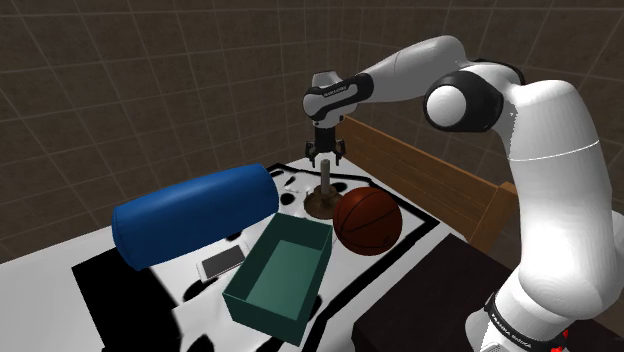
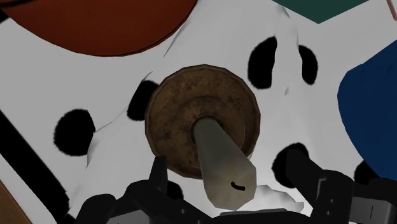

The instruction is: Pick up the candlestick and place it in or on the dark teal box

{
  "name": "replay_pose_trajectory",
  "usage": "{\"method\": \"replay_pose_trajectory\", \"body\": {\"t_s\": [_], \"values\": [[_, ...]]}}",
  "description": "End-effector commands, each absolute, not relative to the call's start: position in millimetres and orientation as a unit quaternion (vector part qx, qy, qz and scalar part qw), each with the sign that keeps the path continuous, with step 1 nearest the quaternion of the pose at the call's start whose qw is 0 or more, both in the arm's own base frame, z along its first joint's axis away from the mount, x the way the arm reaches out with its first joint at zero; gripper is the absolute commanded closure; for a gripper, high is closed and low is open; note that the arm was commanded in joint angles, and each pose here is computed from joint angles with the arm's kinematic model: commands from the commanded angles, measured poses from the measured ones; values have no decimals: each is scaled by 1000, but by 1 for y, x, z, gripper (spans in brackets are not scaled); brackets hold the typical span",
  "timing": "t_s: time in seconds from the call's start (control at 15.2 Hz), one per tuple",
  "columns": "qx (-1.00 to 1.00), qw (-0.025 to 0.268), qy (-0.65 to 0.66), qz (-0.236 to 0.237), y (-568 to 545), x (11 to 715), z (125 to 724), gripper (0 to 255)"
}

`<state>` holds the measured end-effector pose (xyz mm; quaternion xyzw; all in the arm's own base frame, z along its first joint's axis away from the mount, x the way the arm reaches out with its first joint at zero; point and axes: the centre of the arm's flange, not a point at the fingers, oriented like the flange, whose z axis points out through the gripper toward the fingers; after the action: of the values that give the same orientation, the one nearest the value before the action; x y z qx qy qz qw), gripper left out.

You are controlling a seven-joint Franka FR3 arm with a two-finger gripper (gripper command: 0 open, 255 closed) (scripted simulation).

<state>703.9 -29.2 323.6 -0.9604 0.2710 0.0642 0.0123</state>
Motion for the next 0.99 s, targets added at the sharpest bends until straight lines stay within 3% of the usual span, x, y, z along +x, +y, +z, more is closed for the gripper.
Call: {"method": "replay_pose_trajectory", "body": {"t_s": [0.0,0.2,0.26,0.92], "values": [[-960,12,271,64,-29,704,323,0],[-960,12,271,64,-29,704,323,0],[-960,12,271,64,-29,704,323,255],[-960,12,271,64,-29,704,329,255]]}}
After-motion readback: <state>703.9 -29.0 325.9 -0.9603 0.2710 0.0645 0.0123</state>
